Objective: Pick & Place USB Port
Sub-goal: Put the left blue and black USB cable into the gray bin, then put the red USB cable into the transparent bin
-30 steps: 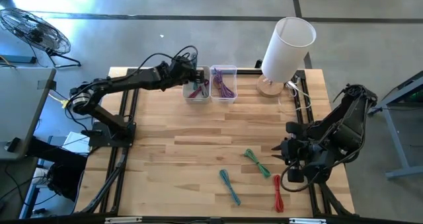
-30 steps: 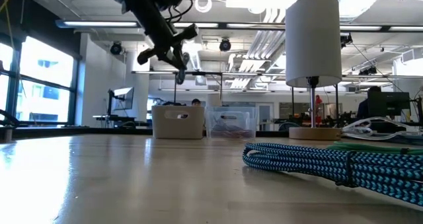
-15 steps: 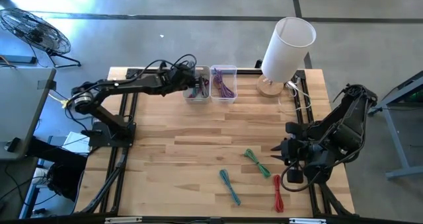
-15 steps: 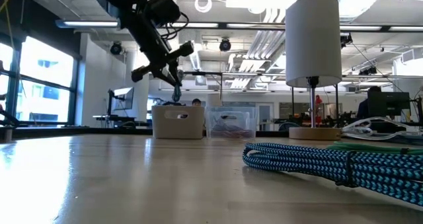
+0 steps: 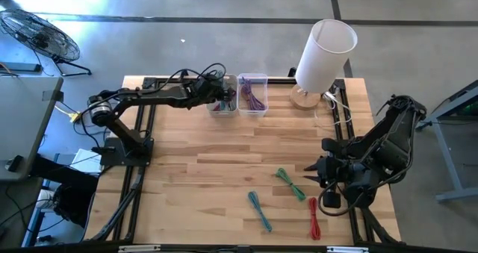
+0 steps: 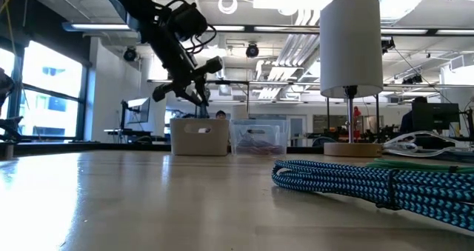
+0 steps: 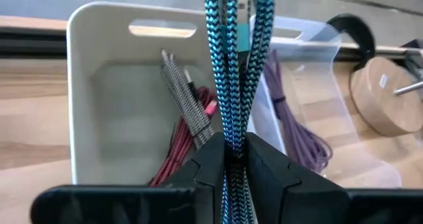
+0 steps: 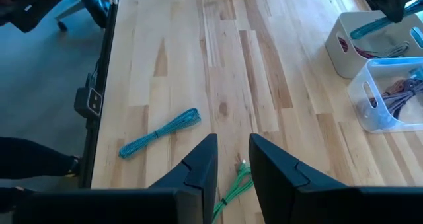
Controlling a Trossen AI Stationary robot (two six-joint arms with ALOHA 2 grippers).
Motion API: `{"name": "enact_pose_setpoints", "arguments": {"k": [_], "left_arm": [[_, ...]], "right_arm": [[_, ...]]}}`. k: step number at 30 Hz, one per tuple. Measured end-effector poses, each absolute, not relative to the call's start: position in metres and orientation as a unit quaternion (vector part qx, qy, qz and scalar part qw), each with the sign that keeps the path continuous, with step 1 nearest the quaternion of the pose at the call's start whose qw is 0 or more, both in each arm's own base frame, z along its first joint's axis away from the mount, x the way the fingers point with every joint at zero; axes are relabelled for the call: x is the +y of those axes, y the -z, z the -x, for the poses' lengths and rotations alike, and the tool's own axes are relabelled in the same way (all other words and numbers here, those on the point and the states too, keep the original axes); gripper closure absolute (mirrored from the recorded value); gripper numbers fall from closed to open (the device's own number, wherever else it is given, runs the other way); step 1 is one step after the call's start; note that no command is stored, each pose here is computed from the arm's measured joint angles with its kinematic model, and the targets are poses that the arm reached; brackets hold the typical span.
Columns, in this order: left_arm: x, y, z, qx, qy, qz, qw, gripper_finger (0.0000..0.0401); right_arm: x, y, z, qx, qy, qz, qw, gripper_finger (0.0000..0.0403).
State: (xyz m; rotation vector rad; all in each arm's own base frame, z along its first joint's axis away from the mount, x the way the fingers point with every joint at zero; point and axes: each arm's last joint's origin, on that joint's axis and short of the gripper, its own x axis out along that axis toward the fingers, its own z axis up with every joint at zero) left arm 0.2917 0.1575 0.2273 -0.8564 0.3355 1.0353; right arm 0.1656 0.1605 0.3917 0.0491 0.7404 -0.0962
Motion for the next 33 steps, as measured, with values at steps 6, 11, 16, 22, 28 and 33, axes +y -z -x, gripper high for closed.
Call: {"name": "enact_pose_setpoints", "arguments": {"k": [6, 11, 16, 22, 28, 33], "left_arm": [[0.166, -0.227, -0.287, 0.153, -0.473, 0.406, 0.767, 0.0339], [0.173, -0.231, -0.287, 0.156, -0.441, 0.394, 0.791, 0.0338], [0.179, -0.244, -0.293, 0.129, -0.371, 0.345, 0.852, 0.0337], [0.172, -0.275, -0.307, 0.065, -0.118, 0.132, 0.982, 0.0337], [0.150, -0.305, -0.304, -0.016, 0.172, 0.050, 0.984, 0.0336], [0.114, -0.320, -0.301, 0.000, 0.332, 0.074, 0.940, 0.0336]], "right_arm": [[0.161, -0.392, -0.166, 0.361, 0.046, -0.025, 0.931, 0.0325], [0.161, -0.392, -0.166, 0.361, 0.046, -0.025, 0.931, 0.0325], [0.161, -0.392, -0.166, 0.362, 0.046, -0.023, 0.931, 0.0325], [0.161, -0.391, -0.165, 0.369, 0.037, -0.022, 0.928, 0.0325], [0.163, -0.390, -0.164, 0.392, 0.009, -0.029, 0.919, 0.0325], [0.166, -0.389, -0.162, 0.437, -0.035, -0.068, 0.896, 0.0325]]}}
